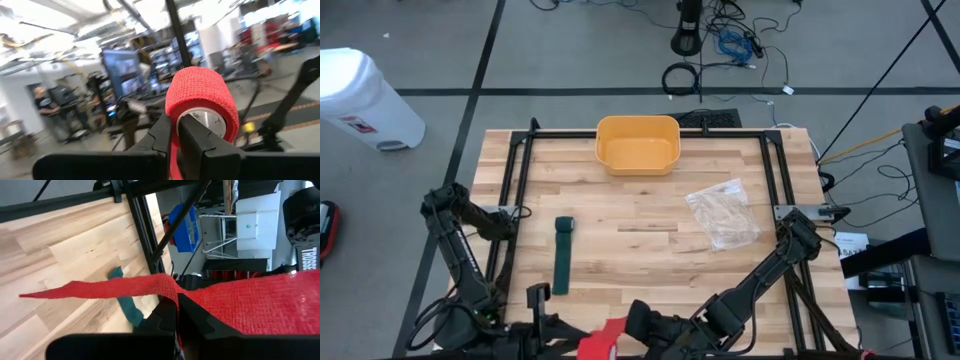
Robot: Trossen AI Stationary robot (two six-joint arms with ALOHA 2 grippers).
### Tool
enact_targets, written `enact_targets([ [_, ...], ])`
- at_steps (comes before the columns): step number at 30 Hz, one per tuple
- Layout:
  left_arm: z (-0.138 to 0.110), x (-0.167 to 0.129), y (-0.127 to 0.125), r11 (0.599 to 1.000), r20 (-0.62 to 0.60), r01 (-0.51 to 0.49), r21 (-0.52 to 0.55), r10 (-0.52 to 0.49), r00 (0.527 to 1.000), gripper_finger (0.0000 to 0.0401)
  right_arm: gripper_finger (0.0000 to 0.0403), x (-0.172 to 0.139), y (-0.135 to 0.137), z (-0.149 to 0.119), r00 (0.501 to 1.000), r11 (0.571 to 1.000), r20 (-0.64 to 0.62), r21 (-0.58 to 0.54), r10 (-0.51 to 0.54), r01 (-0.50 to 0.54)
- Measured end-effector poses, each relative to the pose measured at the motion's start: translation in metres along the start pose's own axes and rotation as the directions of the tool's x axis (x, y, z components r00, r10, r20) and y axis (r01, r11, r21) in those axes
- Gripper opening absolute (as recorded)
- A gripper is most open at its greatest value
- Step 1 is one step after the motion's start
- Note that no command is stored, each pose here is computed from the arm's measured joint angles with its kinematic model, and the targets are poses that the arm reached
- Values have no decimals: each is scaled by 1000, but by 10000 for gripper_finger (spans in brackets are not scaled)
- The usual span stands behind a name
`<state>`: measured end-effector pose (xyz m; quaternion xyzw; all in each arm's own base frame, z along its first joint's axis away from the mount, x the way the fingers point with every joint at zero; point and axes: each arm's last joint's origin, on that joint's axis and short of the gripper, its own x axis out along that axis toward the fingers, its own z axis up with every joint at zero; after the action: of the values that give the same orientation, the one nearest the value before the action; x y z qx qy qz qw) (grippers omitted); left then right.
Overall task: Roll bandage
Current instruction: Roll the red bandage
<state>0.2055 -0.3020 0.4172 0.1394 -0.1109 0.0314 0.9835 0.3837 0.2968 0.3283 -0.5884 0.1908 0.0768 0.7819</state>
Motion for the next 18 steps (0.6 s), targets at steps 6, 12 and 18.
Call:
enact_targets([
  [6, -6, 10, 9, 992, -82, -122, 33, 124, 989, 29, 0, -10, 5, 11, 999, 1000, 46, 0, -8, 8],
  [12, -11, 21, 16, 986, -93, -161, 43, 164, 982, 29, 0, -22, 7, 26, 992, 998, 117, -31, -46, 50],
  [18, -15, 30, 22, 980, -103, -193, 55, 197, 975, 29, 0, -36, 8, 40, 978, 991, 184, -72, -96, 111],
])
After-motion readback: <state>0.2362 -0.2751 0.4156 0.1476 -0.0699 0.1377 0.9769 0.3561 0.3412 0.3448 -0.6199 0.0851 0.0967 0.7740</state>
